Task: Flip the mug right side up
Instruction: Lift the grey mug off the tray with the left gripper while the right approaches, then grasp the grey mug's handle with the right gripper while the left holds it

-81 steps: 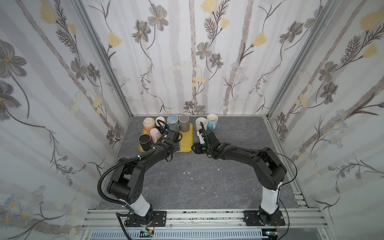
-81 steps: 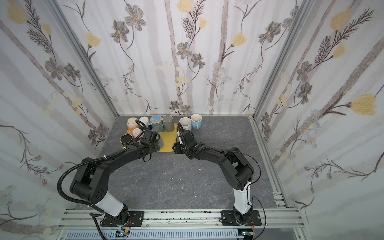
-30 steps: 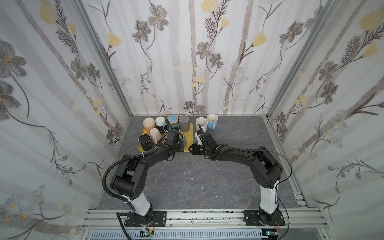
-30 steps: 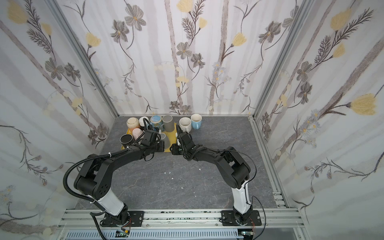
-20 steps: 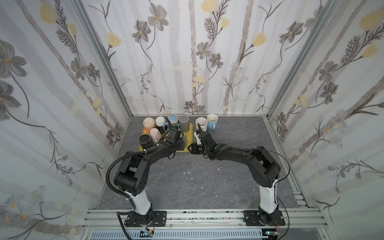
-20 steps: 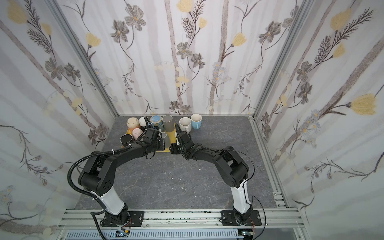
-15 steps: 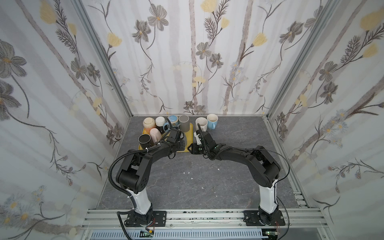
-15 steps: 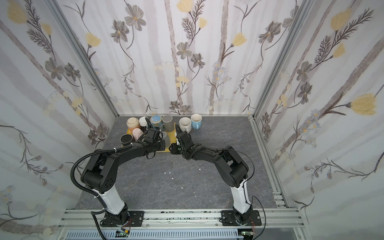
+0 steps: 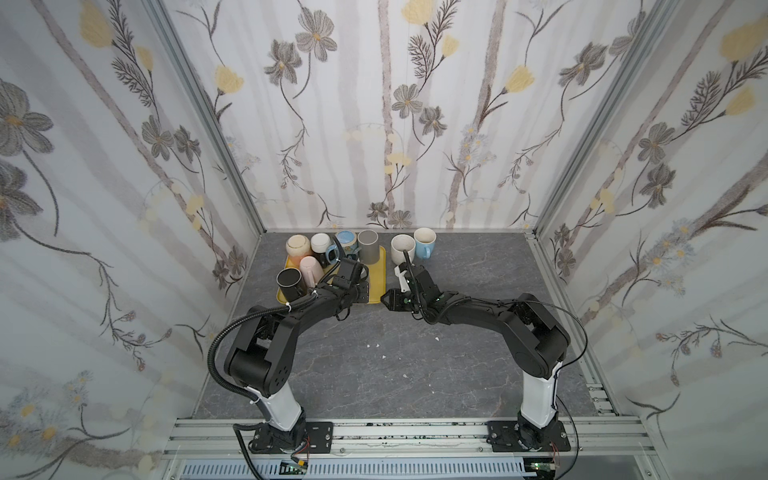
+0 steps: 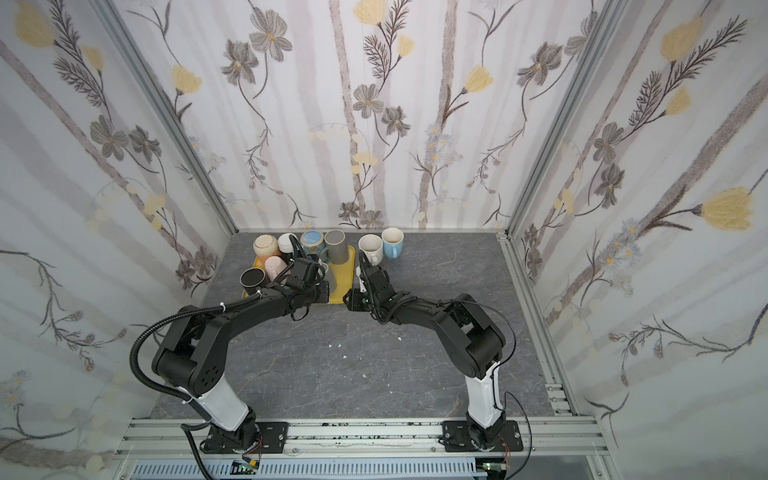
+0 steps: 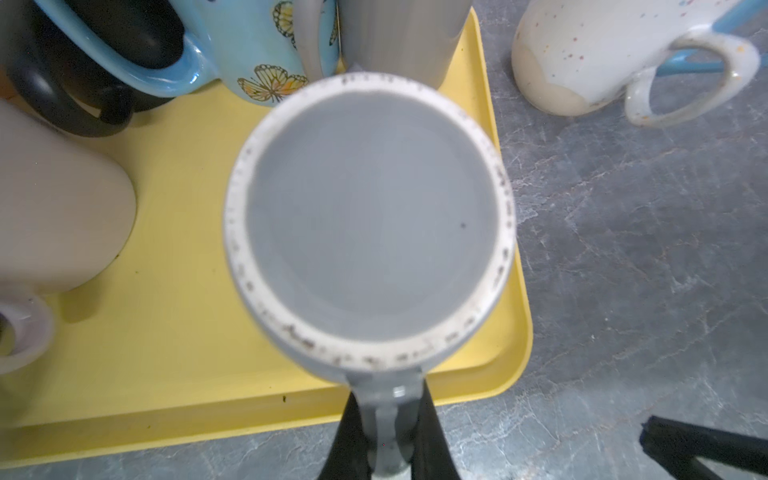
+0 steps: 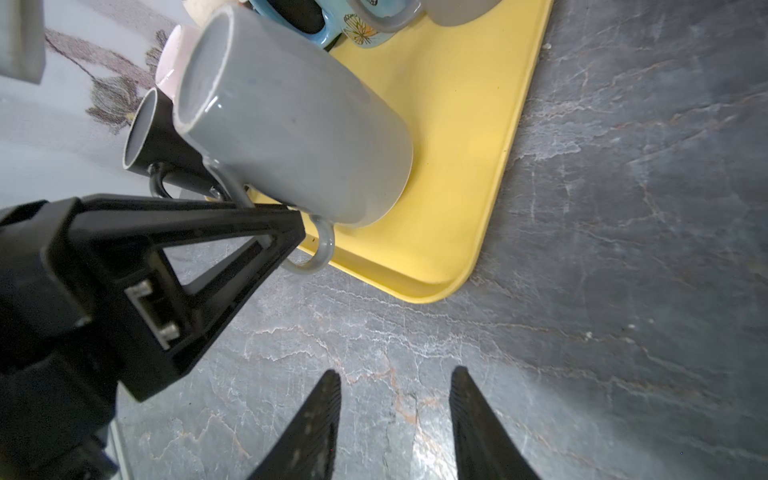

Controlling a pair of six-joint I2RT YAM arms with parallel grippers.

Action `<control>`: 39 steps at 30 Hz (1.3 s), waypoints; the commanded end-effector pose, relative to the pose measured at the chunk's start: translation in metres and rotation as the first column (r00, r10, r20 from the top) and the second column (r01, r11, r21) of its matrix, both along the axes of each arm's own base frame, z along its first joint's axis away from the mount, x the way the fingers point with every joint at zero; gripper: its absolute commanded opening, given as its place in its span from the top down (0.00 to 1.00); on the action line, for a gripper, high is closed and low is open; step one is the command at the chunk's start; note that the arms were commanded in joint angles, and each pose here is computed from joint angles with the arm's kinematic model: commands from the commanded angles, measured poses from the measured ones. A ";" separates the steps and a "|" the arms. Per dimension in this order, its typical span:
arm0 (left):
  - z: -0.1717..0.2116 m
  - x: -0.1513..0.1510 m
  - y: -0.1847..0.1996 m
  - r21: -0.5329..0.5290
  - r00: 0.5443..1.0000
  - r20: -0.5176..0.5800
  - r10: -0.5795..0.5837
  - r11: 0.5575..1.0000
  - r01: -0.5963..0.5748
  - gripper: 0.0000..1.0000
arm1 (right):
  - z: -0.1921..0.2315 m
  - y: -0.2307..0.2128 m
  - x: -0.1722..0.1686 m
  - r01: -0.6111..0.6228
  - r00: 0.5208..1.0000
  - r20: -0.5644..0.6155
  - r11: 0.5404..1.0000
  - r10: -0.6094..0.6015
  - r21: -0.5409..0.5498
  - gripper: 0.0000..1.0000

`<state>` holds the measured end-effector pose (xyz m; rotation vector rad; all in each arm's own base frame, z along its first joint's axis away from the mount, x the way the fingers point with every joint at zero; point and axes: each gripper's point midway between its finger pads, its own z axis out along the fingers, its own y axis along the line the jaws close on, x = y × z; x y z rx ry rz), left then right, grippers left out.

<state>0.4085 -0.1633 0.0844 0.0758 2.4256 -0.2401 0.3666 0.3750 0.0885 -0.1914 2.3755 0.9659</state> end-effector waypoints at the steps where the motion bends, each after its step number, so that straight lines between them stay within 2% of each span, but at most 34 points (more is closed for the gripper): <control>1: 0.035 0.012 -0.014 -0.085 0.988 0.147 -0.039 0.995 0.052 1.00 | 0.024 0.000 0.004 0.037 0.999 0.016 0.991 -0.040 0.131 0.56; 5: 0.069 0.006 -0.031 -0.202 0.965 0.248 -0.089 0.969 0.142 1.00 | 0.045 -0.009 0.001 0.067 0.998 -0.012 0.961 -0.066 0.269 0.57; 10: 0.114 -0.001 -0.045 -0.364 0.923 0.374 -0.086 0.902 0.232 1.00 | 0.075 -0.021 -0.002 0.091 0.996 -0.014 0.923 -0.093 0.374 0.57; 13: 0.135 0.000 -0.047 -0.444 0.906 0.416 -0.073 0.854 0.272 1.00 | 0.092 -0.021 -0.006 0.069 0.998 -0.025 0.878 -0.065 0.474 0.57; 21: 0.179 -0.016 -0.045 -0.557 0.846 0.530 -0.060 0.727 0.400 1.00 | 0.136 -0.008 -0.014 -0.019 0.999 -0.008 0.752 0.033 0.659 0.57; 27: 0.207 -0.036 -0.047 -0.607 0.804 0.591 -0.063 0.622 0.495 1.00 | 0.155 -0.002 -0.018 -0.063 0.997 0.010 0.698 0.080 0.714 0.57; 31: 0.219 -0.048 -0.051 -0.628 0.788 0.612 -0.074 0.560 0.540 1.00 | 0.163 0.001 -0.020 -0.084 0.995 0.024 0.684 0.097 0.725 0.57; 36: 0.227 -0.057 -0.053 -0.644 0.775 0.626 -0.083 0.505 0.575 1.00 | 0.171 0.006 -0.023 -0.104 0.992 0.031 0.666 0.120 0.738 0.56; 39: 0.232 -0.062 -0.055 -0.650 0.766 0.636 -0.089 0.474 0.595 1.00 | 0.176 0.009 -0.023 -0.116 0.990 0.036 0.640 0.137 0.760 0.57</control>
